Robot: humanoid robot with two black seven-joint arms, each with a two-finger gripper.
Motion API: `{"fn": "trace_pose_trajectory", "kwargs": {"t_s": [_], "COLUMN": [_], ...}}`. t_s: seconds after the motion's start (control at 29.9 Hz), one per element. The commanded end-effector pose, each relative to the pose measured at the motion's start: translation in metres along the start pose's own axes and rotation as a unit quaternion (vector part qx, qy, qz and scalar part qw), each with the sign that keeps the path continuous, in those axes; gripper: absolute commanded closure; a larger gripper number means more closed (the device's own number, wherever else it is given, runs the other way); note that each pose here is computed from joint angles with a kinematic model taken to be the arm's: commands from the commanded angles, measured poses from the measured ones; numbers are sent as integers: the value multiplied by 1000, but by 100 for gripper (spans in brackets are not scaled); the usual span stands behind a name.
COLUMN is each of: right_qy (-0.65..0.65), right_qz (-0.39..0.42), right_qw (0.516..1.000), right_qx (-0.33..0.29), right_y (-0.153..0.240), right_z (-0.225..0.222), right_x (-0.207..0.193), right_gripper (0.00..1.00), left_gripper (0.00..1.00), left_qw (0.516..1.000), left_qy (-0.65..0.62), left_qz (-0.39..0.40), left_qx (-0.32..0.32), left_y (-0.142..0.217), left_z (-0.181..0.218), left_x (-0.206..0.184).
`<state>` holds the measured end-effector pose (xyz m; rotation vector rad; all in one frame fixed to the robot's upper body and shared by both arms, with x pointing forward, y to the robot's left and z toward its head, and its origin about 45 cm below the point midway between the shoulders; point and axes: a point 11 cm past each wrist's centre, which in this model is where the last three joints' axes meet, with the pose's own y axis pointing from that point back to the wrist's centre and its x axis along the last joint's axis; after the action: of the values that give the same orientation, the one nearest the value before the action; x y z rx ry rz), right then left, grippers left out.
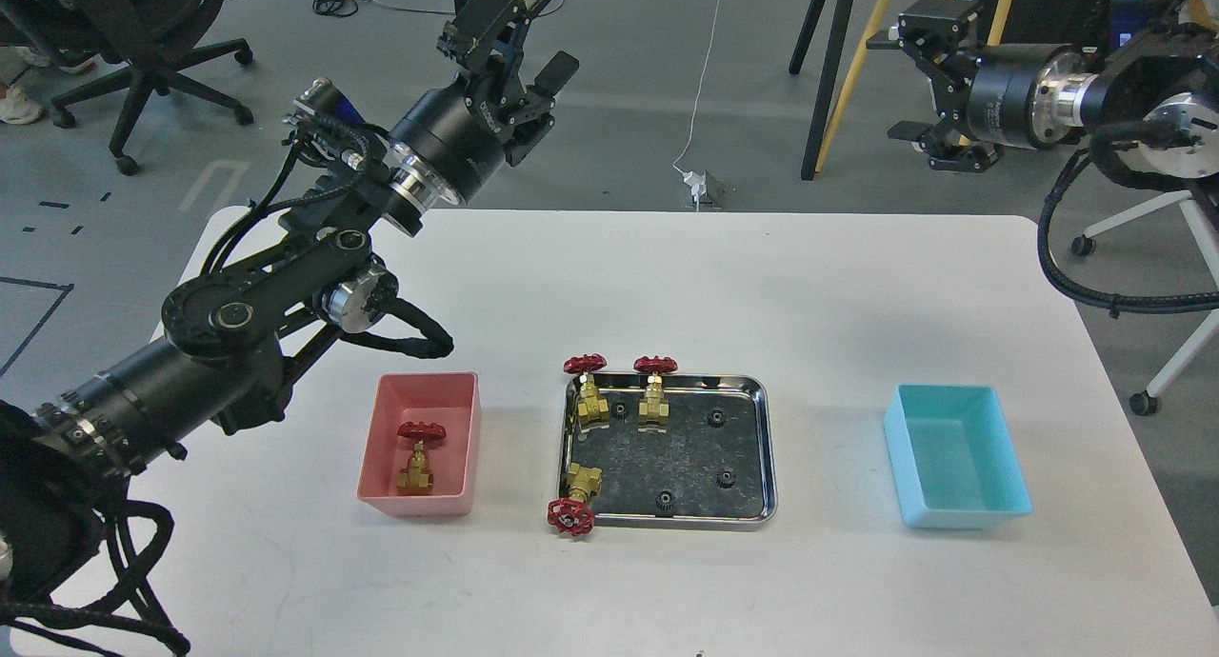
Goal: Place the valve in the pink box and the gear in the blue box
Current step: 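Move the right gripper in toward the metal tray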
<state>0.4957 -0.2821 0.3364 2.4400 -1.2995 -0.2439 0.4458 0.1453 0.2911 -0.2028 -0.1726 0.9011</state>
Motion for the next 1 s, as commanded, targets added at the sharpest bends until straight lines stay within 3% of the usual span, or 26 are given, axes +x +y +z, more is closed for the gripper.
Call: {"fn": "trace_pose_trajectory", "kwargs": {"t_s": [0.0,0.27,0.47,0.73,0.97], "right_qy": [-96,-159,-154,31,241], "right_qz": [0,17,17,34,-15], "right_qw": [994,981,983,998,959], "right_qx": [57,113,94,-50,-151], "right_y": [-4,9,-4,-6,6], "right_z": [-20,-38,-34,-17,-13], "right_x": [-4,19,7,-3,-46], "right_gripper": [1,1,1,1,1], "left_gripper": [5,5,5,5,5], "left_qw": [1000,1000,1000,1000,1000], "left_qy": [3,14,16,19,19], "left_qz": [0,-6,-7,-6,-5], "left_qx": [2,1,1,3,4], "left_y": [0,-4,-4,-2,-2], "left_z": [-3,-7,-7,-11,-11], "left_x": [-2,-13,-16,-16,-16]}}
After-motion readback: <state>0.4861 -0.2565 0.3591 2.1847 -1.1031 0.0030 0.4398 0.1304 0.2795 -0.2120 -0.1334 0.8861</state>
